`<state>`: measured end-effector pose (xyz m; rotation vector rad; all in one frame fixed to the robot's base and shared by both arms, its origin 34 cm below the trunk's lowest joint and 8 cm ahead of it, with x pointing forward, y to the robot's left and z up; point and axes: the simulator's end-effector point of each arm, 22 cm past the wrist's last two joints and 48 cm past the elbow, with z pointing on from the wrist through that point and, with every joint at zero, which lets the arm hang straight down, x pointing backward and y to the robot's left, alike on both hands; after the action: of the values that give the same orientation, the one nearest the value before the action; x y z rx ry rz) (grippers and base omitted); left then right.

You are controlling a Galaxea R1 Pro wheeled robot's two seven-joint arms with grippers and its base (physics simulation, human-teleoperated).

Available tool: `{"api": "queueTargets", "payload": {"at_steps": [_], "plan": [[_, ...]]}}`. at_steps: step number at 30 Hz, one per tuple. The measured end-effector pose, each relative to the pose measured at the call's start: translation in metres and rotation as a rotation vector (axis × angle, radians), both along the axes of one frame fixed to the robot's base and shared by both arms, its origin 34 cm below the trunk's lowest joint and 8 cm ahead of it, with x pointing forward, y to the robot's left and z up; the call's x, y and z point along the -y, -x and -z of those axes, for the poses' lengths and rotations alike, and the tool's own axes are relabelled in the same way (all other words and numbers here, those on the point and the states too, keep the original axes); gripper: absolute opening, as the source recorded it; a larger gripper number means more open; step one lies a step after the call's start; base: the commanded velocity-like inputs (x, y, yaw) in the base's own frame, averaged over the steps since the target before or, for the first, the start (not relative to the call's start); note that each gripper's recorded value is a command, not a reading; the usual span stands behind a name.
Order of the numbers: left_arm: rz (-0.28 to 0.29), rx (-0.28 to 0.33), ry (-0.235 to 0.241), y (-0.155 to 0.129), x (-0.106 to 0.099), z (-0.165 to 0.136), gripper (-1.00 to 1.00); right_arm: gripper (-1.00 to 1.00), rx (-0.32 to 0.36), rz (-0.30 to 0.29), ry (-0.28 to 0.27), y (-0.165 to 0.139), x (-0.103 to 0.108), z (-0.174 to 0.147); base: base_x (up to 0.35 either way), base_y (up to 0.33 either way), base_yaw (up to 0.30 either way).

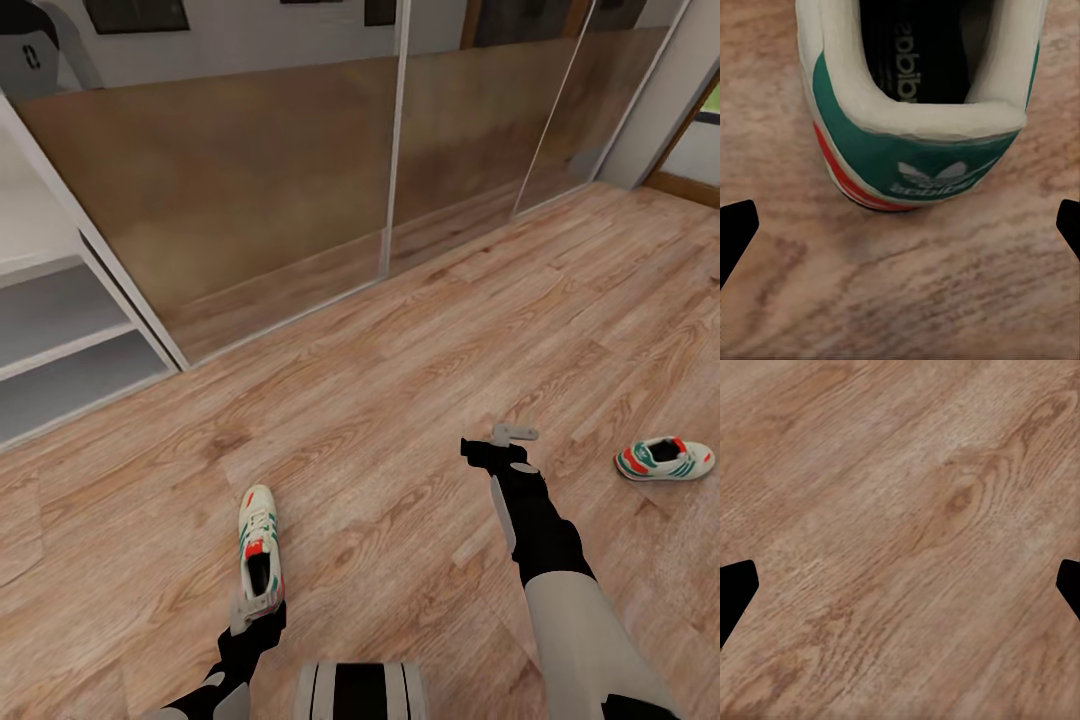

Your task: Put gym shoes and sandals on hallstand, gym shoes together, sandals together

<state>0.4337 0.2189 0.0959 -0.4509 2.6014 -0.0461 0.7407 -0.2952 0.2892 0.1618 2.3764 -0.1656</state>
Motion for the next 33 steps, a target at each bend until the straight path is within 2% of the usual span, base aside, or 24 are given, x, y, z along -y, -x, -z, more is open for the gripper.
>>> {"api": "queueTargets", "payload": {"at_steps": [10,33], "plan": [[0.000,-0.019,0.000,0.008,0.000,0.007,1.00,1.00,-0.020,0.000,0.000,0.005,0.000,0.014,0.000,0.000,0.000],[0.000,-0.022,0.000,0.009,0.000,0.008,1.00,1.00,-0.021,0.000,0.000,0.005,0.000,0.014,0.049,0.000,0.000]]}}
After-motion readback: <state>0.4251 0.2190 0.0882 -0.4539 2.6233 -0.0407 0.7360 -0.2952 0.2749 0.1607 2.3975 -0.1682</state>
